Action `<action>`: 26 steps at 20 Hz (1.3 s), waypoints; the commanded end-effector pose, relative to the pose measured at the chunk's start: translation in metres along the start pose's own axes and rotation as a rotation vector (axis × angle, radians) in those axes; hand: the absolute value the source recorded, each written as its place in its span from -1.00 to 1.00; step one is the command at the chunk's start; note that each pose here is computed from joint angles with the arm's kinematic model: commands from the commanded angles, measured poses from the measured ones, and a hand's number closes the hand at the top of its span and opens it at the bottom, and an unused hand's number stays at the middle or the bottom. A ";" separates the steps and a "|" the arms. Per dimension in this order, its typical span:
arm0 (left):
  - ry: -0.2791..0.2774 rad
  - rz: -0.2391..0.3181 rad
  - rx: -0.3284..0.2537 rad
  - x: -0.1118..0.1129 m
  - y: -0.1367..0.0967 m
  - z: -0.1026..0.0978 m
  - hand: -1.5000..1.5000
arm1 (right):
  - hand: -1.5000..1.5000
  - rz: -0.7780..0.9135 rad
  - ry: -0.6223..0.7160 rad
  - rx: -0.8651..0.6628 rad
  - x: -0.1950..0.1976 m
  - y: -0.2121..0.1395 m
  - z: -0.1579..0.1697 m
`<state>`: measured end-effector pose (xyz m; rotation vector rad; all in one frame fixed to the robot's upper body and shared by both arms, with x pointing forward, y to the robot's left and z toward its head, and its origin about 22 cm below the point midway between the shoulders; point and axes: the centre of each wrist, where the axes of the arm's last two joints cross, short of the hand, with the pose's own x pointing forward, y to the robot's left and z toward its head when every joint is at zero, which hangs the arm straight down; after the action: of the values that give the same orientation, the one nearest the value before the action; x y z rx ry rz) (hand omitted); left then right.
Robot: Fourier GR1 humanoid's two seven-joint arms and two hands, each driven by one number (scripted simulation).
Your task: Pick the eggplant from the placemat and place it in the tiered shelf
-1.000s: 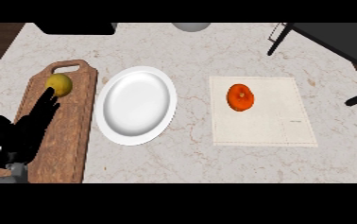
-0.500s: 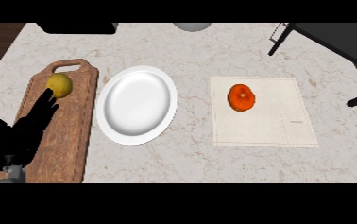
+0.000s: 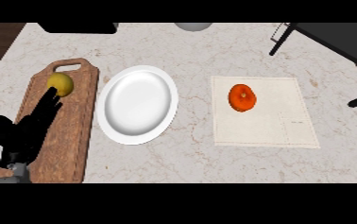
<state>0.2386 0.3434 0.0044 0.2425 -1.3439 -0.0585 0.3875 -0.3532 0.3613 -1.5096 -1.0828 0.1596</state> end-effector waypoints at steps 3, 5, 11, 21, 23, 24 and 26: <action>0.022 -0.003 -0.007 0.007 -0.009 -0.005 0.00 | 1.00 0.004 0.039 0.015 -0.020 0.019 -0.028; 0.003 -0.002 0.001 -0.014 0.006 0.009 0.00 | 1.00 -0.066 0.133 -0.037 -0.053 0.034 -0.035; 0.001 0.002 -0.001 -0.007 -0.005 -0.004 0.00 | -1.00 0.060 0.108 0.017 -0.048 0.047 -0.040; 0.008 0.007 -0.002 -0.014 -0.001 -0.002 0.00 | -1.00 -0.199 0.087 -0.016 -0.062 0.047 -0.048; 0.008 0.000 -0.015 -0.013 -0.005 0.004 0.00 | -1.00 -0.281 0.111 0.015 -0.064 0.023 -0.057; 0.017 0.013 0.004 -0.012 0.001 0.006 0.00 | -1.00 -0.329 0.109 0.020 -0.064 0.022 -0.053; 0.027 -0.001 0.028 -0.014 -0.006 -0.003 0.00 | -1.00 -0.397 0.140 0.053 -0.066 0.030 -0.054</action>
<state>0.2377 0.3440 -0.0020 0.2461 -1.3448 -0.0529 0.4013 -0.4314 0.3195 -1.3244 -1.1864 -0.1004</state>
